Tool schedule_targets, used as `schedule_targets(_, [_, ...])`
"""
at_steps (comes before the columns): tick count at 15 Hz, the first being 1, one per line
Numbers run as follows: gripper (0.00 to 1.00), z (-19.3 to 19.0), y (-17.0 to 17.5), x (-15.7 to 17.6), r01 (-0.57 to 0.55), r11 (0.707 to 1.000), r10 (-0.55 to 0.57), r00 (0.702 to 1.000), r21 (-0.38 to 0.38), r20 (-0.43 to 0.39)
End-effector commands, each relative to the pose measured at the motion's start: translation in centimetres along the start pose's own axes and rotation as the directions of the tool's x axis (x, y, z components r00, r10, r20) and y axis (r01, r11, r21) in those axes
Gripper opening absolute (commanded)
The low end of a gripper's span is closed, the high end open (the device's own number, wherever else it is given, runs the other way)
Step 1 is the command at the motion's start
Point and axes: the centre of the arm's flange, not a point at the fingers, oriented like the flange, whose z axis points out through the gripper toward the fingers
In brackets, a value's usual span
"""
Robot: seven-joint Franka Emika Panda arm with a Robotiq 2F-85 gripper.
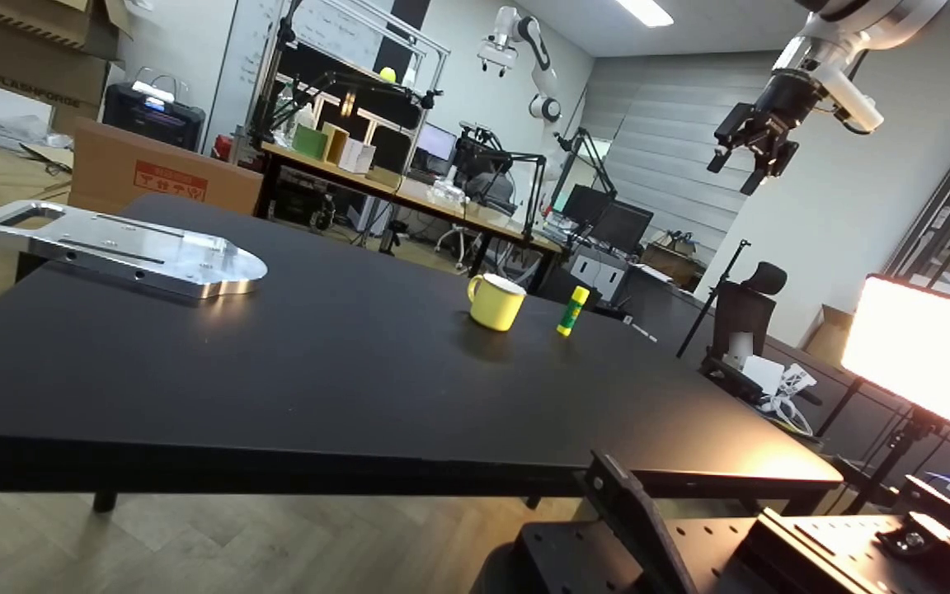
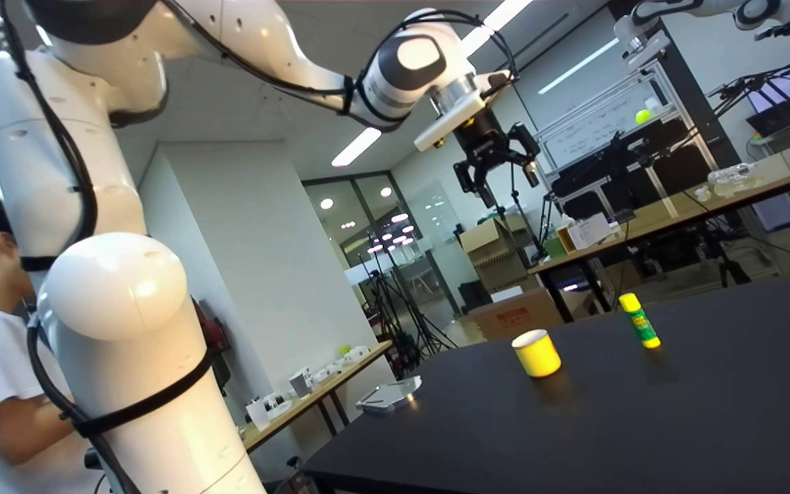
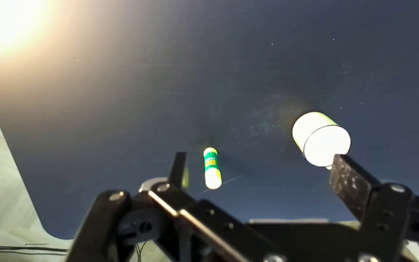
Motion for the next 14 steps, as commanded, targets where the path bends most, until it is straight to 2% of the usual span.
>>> schedule_targets(1, [1.0,0.6,0.3,1.2,0.0,1.0,0.0,1.0,-0.008,0.015])
schedule_targets(4, [1.0,1.5,1.0,2.7,-0.002,1.0,0.002,0.999,-0.019,0.034])
schedule_targets(10, [1.0,1.2,1.1,2.8,-0.002,1.0,0.002,0.999,-0.019,0.034])
schedule_targets(14, [1.0,2.3,3.8,7.5,-0.005,0.997,0.008,1.0,-0.078,0.029])
